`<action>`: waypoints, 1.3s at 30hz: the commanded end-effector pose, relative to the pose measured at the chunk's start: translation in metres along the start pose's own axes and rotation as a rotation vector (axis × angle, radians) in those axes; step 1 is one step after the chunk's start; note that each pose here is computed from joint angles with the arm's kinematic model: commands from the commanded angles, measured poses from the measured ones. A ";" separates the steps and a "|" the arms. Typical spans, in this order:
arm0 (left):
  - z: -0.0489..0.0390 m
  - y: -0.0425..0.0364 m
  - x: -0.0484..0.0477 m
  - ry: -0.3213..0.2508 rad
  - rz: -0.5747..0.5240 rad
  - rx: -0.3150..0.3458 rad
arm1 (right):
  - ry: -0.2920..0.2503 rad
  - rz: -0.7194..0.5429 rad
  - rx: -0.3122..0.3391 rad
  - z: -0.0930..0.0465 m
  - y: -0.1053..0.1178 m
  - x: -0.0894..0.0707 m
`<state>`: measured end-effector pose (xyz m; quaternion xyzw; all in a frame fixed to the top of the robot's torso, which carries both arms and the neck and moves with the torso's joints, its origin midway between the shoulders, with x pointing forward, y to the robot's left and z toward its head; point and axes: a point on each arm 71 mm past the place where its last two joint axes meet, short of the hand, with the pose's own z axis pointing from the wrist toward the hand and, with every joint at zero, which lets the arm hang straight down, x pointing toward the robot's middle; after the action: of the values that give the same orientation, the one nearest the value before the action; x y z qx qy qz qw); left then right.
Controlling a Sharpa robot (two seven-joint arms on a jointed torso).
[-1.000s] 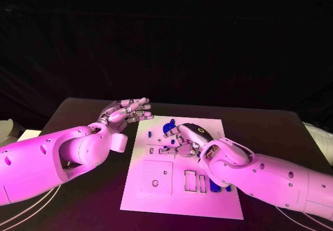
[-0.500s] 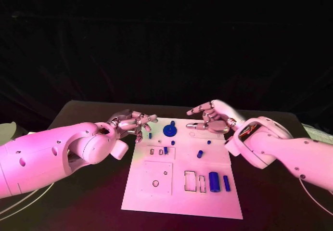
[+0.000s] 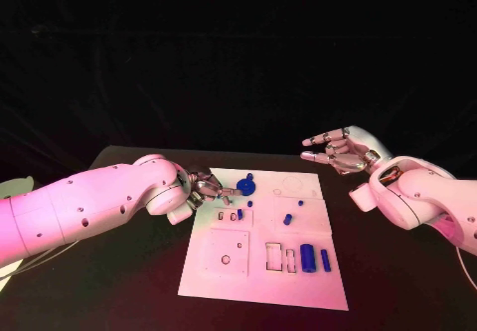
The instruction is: Assemble the parts on the task board
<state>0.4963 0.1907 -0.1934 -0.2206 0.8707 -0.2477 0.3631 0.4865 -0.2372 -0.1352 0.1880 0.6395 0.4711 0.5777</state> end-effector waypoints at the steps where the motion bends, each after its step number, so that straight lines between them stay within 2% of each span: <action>1: 0.0043 0.0015 0.0013 0.001 0.147 -0.134 | 0.011 0.031 0.017 0.000 -0.002 0.000; 6: 0.0114 -0.0076 0.0056 0.019 0.200 -0.157 | 0.013 0.022 0.026 0.001 -0.004 0.000; 17: 0.0244 -0.0200 0.0096 0.031 0.234 -0.174 | 0.020 0.015 0.036 0.002 -0.006 0.002; 28: 0.0325 -0.0278 0.0144 0.053 0.253 -0.176 | 0.026 0.015 0.040 0.003 -0.007 0.003; 39: 0.0368 -0.0307 0.0176 0.069 0.275 -0.183 | 0.031 0.015 0.042 0.004 -0.008 0.005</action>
<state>0.5196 0.1466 -0.2060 -0.1328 0.9162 -0.1418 0.3504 0.4918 -0.2372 -0.1426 0.2027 0.6515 0.4635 0.5654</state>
